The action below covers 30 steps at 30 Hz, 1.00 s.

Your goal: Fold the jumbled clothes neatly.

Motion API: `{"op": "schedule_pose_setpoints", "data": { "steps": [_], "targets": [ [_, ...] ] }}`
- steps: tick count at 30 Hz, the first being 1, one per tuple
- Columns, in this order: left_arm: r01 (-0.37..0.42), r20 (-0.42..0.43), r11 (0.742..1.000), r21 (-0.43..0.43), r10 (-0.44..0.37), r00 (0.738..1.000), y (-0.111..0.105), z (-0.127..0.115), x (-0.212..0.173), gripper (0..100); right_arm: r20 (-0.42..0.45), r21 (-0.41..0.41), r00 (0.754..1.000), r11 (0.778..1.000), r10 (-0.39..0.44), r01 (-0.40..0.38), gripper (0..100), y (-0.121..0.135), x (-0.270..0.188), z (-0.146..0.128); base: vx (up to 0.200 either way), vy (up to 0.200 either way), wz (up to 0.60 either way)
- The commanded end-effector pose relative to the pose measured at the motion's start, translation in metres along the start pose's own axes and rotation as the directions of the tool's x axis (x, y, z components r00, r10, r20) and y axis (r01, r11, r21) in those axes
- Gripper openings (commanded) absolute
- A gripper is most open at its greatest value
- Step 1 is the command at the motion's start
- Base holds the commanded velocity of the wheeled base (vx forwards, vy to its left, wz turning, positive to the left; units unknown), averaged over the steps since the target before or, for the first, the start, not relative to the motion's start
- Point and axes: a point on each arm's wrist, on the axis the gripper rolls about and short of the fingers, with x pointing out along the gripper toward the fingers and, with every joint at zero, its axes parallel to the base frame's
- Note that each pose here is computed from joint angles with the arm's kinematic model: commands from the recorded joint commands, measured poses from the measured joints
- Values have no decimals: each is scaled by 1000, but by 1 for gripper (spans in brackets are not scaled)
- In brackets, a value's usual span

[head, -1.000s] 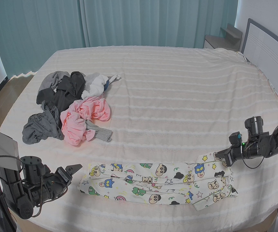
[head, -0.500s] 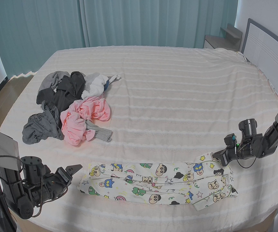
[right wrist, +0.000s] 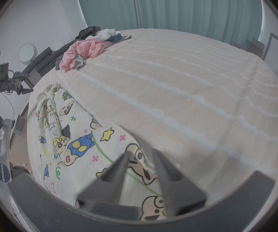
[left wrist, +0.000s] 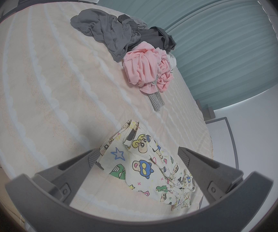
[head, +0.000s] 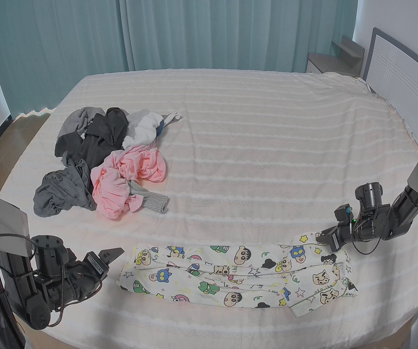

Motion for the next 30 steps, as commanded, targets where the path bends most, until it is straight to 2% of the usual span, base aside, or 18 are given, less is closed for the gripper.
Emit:
{"op": "schedule_pose_setpoints", "data": {
  "steps": [1, 6, 12, 18, 20, 21, 22, 23, 24, 26, 28, 30],
  "targets": [
    [3, 2, 1000, 0, -3, 1000, 0, -1, -2, 100, 29, 4, 999, 1000, -21, 21, 100, -4, -3, 2, 0, 0, 0],
    [3, 2, 1000, 0, -3, 1000, 0, -1, -2, 100, 87, 7, 994, 998, -60, 60, 100, -11, -21, 7, 0, 0, 0],
    [3, 2, 1000, 0, -3, 1000, 0, -1, -2, 100, 139, 22, 988, 998, -62, 60, 100, -1, -36, 11, 0, 0, 0],
    [3, 2, 1000, 0, -3, 1000, 0, -1, -2, 100, 162, 51, 983, 994, 84, -94, 100, 33, -36, 8, 0, 0, 0],
    [2, 0, 1000, 1, -2, 1000, 1, -1, -2, 100, 163, 66, 982, 992, 99, -111, 100, 37, -36, 9, 0, 0, 0],
    [2, 0, 1000, 1, -2, 1000, 1, -1, -2, 100, 164, 142, 974, 974, 154, -177, 100, 49, -33, 10, 0, 0, 0],
    [2, 0, 1000, 1, -2, 1000, 1, -1, -2, 100, 173, 182, 968, 960, 181, -212, 100, 55, -32, 13, 0, 0, 0],
    [2, 0, 1000, 1, -2, 1000, 1, -1, -2, 100, 179, 200, 965, 954, 190, -224, 100, 58, -33, 15, 0, 0, 0],
    [2, 0, 1000, 1, -2, 1000, 1, -1, -2, 100, 196, 263, 956, 927, 218, -266, 100, 64, -33, 19, 0, 0, 0],
    [3, 1, 1000, 1, -3, 1000, 0, -1, -2, 100, 200, 318, 948, 898, 248, -303, 100, 70, -32, 20, 0, 0, 0],
    [3, 1, 1000, 1, -3, 1000, 0, -1, -2, 100, 201, 346, 943, 882, 264, -320, 100, 74, -29, 21, 0, 0, 0],
    [1, -1, 1000, 1, -1, 1000, 1, -1, -2, 100, 195, 352, 940, 875, 280, -333, 100, 77, -27, 20, 0, 0, 0]
  ]
}}
